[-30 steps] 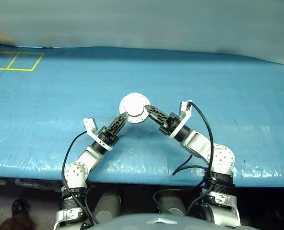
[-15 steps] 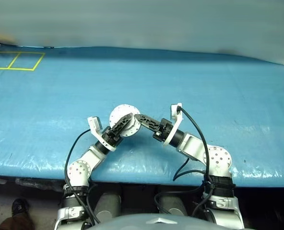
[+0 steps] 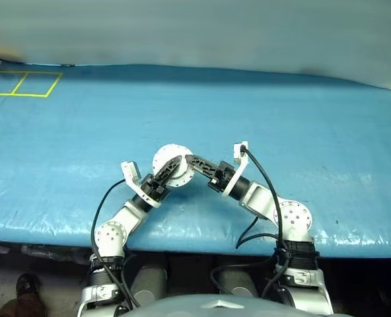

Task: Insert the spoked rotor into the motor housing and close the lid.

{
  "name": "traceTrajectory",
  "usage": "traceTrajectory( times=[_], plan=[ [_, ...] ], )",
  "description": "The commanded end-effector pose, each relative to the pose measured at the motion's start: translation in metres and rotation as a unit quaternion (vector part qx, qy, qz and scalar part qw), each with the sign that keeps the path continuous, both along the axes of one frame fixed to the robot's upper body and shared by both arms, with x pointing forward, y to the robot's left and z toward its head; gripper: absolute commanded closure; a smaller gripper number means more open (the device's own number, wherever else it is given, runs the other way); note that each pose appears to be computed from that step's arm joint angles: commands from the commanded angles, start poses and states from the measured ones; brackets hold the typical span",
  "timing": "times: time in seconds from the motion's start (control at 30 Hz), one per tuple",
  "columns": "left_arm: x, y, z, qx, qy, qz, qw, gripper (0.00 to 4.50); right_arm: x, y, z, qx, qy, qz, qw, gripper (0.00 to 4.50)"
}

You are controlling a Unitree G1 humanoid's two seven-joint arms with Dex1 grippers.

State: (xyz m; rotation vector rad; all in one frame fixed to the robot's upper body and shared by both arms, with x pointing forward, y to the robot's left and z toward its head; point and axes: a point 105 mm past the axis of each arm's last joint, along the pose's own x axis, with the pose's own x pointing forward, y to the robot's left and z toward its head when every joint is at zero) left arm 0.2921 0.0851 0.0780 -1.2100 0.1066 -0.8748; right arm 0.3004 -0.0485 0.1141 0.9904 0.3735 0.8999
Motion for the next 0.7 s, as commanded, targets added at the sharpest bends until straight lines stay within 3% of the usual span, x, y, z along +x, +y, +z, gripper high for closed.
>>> traceTrajectory(
  times=[0.03, 0.23, 0.33, 0.47, 0.6, 0.7],
  plan=[
    [0.006, 0.007, 0.007, 0.002, -0.016, 0.030, 0.999, 1.96, 0.006, -0.002, 0.020, -0.010, -0.058, -0.021, 0.998, 1.28],
    [0.028, 0.039, 0.007, 0.029, -0.007, 0.133, 0.991, 1.96, 0.023, -0.017, 0.005, -0.090, -0.083, -0.097, 0.988, 1.28],
    [0.051, 0.077, 0.008, 0.056, 0.009, 0.254, 0.965, 1.96, 0.014, -0.016, -0.001, -0.164, -0.161, -0.076, 0.970, 1.28],
    [0.073, 0.122, 0.019, 0.092, 0.018, 0.357, 0.929, 1.96, 0.001, -0.012, -0.017, -0.260, -0.278, -0.029, 0.924, 1.28],
    [0.085, 0.146, 0.032, 0.147, 0.002, 0.393, 0.908, 1.96, 0.000, -0.016, -0.031, -0.281, -0.291, -0.012, 0.914, 1.28],
    [0.096, 0.181, 0.037, 0.154, 0.033, 0.455, 0.876, 1.96, 0.003, -0.019, -0.033, -0.291, -0.293, -0.019, 0.911, 1.28]
  ],
)
